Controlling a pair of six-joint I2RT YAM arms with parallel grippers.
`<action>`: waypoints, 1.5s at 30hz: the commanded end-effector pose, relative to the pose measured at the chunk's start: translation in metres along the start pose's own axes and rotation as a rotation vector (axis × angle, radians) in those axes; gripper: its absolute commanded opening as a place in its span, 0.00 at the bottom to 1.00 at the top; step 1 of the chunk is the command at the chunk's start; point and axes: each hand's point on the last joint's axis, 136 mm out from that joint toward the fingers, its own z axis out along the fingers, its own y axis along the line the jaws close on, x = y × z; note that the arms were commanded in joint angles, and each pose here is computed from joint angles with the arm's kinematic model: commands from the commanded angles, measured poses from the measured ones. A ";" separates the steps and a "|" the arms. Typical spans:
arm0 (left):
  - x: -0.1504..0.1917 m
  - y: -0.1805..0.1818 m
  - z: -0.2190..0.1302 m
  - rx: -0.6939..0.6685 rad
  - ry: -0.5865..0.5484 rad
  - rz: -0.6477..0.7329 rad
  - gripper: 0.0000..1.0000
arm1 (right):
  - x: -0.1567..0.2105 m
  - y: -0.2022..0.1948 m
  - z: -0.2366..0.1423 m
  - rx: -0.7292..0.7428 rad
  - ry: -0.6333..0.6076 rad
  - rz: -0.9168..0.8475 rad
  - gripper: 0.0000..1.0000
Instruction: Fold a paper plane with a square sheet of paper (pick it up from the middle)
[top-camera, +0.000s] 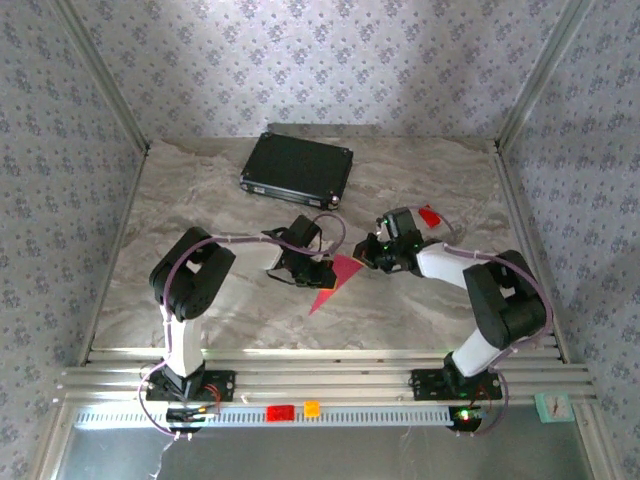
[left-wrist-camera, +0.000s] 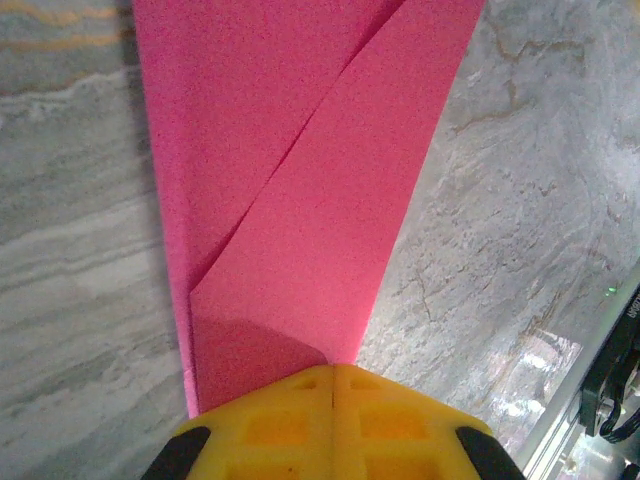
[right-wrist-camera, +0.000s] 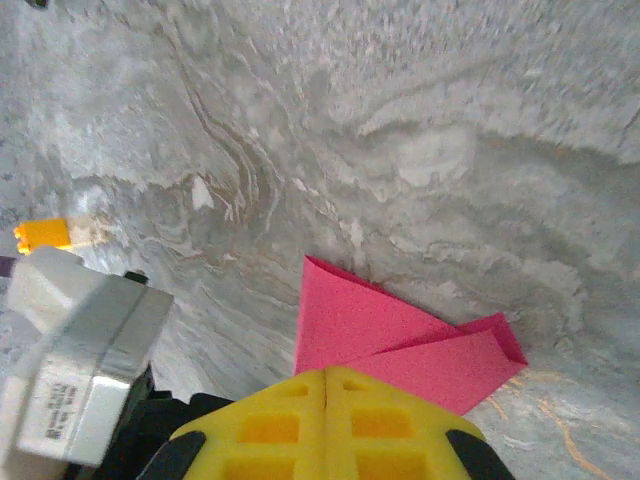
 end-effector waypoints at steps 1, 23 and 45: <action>0.029 0.028 0.012 -0.075 0.083 -0.078 0.00 | 0.009 -0.009 0.004 0.001 0.019 0.025 0.04; 0.029 0.028 0.007 -0.094 0.072 -0.111 0.00 | -0.017 -0.049 -0.003 -0.026 0.045 0.086 0.07; -0.050 0.001 -0.080 0.083 -0.188 -0.123 0.25 | 0.035 -0.015 -0.032 0.032 0.010 0.040 0.26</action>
